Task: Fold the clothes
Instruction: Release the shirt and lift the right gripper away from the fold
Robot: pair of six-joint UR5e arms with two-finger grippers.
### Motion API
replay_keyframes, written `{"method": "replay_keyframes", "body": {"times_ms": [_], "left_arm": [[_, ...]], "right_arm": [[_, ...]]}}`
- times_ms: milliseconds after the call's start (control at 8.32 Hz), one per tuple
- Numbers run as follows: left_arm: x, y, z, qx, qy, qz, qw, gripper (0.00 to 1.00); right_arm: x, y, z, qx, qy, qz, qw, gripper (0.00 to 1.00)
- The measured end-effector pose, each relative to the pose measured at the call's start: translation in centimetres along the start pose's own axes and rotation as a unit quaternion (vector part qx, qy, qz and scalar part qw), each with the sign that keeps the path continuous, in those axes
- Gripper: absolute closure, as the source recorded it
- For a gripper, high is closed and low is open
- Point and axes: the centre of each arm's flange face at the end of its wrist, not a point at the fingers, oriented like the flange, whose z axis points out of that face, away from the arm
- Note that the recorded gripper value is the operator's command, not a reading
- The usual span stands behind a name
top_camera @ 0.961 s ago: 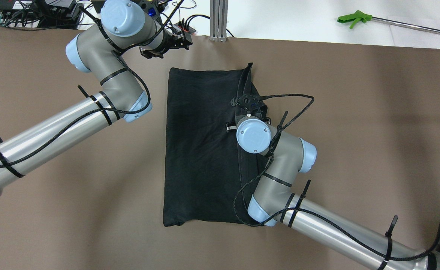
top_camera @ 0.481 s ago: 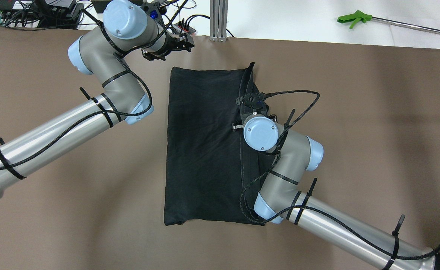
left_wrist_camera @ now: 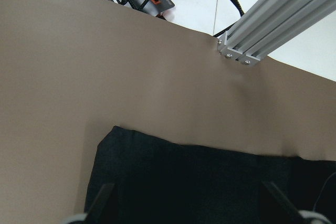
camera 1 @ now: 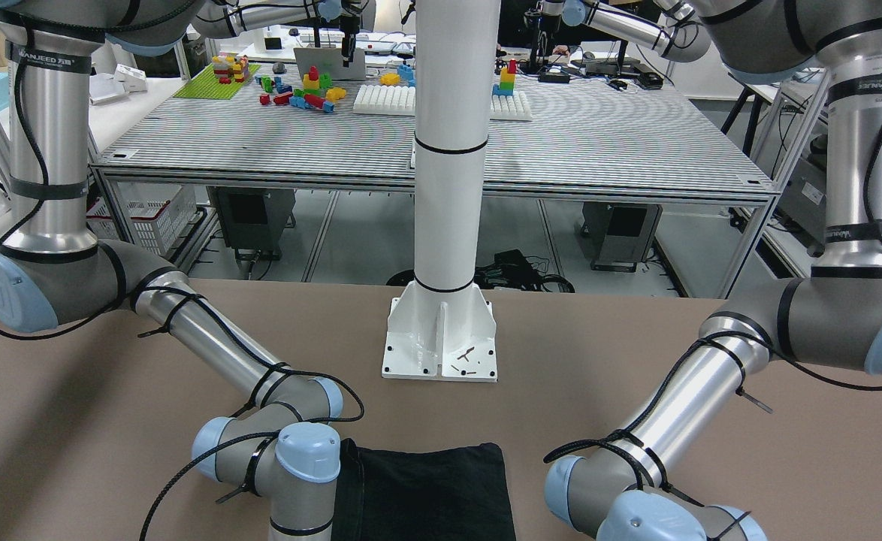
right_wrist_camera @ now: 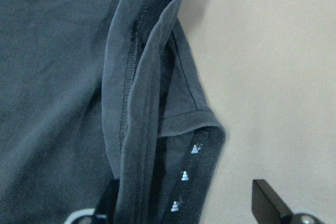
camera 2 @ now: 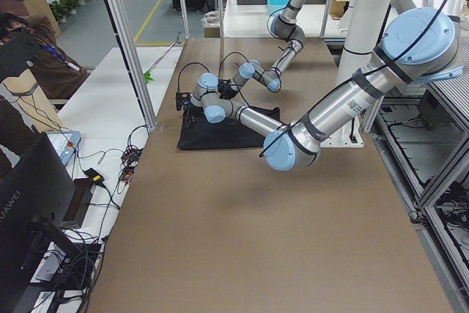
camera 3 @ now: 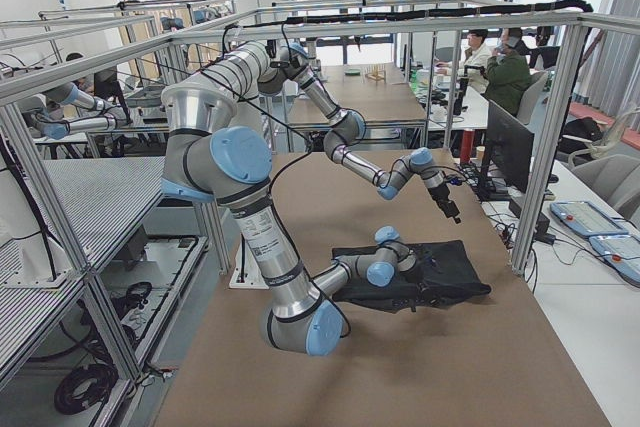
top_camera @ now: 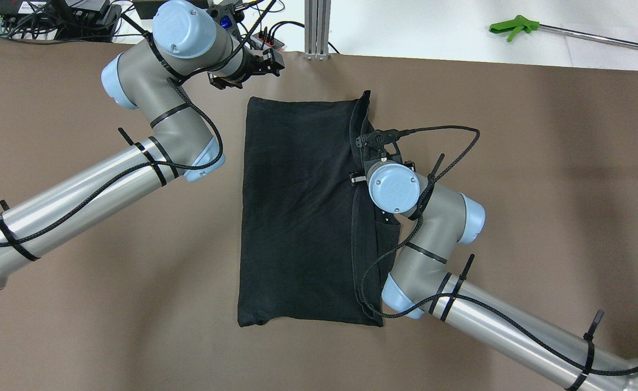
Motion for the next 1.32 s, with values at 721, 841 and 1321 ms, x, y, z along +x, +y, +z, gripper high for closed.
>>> {"method": "replay_keyframes", "body": {"times_ms": [721,841,1321], "left_arm": [[0.7,1.7,0.6,-0.007,0.002,0.002,1.0,0.05],[0.7,1.9,0.7,-0.008,0.002,0.002,1.0,0.05],[0.3,1.9,0.8,-0.009,0.0,0.001,1.0,0.05]], "right_arm": [[9.2,-2.6,-0.5,-0.047,-0.03,-0.036,0.9978,0.08],[9.4,-3.3,-1.1,-0.051,-0.041,-0.035,0.9973,0.07],[4.5,-4.3,-2.8,-0.049,-0.064,0.045,0.9957,0.07]]}}
